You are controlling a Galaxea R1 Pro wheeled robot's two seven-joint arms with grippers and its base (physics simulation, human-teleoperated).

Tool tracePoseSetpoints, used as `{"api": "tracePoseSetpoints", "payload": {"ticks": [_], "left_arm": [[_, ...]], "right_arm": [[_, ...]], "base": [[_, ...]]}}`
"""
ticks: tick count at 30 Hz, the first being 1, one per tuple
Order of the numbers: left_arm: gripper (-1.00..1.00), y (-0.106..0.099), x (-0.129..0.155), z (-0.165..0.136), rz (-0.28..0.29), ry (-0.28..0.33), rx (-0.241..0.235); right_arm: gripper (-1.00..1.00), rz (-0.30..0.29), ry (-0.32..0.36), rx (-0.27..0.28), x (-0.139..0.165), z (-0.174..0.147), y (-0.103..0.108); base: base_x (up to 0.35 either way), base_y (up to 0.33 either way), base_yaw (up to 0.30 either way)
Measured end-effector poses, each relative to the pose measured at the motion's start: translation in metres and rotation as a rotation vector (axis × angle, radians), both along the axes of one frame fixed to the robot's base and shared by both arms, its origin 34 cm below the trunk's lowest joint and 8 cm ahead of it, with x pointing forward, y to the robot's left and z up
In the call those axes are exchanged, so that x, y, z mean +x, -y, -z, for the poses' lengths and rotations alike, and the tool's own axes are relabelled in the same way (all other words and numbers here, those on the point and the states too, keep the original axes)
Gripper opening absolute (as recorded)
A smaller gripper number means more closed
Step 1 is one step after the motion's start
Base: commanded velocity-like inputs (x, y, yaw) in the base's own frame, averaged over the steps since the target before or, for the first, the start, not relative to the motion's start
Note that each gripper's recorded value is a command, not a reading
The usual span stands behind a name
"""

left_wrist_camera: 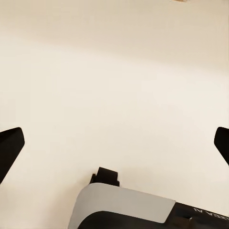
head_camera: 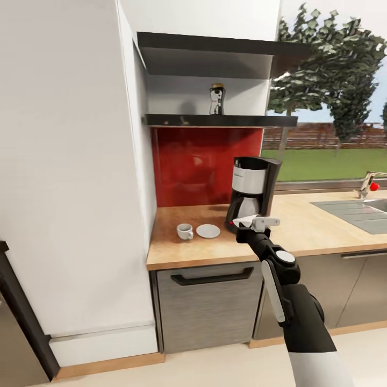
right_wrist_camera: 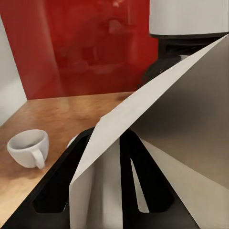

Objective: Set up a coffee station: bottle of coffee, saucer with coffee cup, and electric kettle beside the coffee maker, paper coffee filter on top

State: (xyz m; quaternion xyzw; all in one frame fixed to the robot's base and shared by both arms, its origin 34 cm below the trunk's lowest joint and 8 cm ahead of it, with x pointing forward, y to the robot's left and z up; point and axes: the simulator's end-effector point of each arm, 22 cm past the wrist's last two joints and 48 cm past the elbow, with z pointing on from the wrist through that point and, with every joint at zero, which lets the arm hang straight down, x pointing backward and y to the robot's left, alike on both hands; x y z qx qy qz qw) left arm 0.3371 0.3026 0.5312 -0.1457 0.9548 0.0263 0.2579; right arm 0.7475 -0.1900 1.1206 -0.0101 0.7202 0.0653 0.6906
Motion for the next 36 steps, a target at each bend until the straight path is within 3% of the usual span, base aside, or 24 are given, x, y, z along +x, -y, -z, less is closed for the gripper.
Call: {"api": "tracePoseSetpoints", "payload": {"ticks": [20,27,36], "left_arm": [[1.00,0.0000,0.0037,-0.0021,0.000,0.011,0.000],[1.00,0.0000,0.0039,-0.0023,0.000,0.012,0.000],[1.00,0.0000,0.0039,-0.0022,0.000,0.011,0.000]], "right_arm": [[-1.00,0.000,0.010,0.000,-0.0026,-0.0061,0.0000],[-1.00,-0.001,0.010,0.000,-0.0028,-0.0064,-0.0002],[-1.00,0.000,0.010,0.000,-0.0027,-0.0062,0.0001]], "base": [[0.000,0.049,-0.234],[0.000,0.028,-0.048],[0.000,0.220,-0.045]]}}
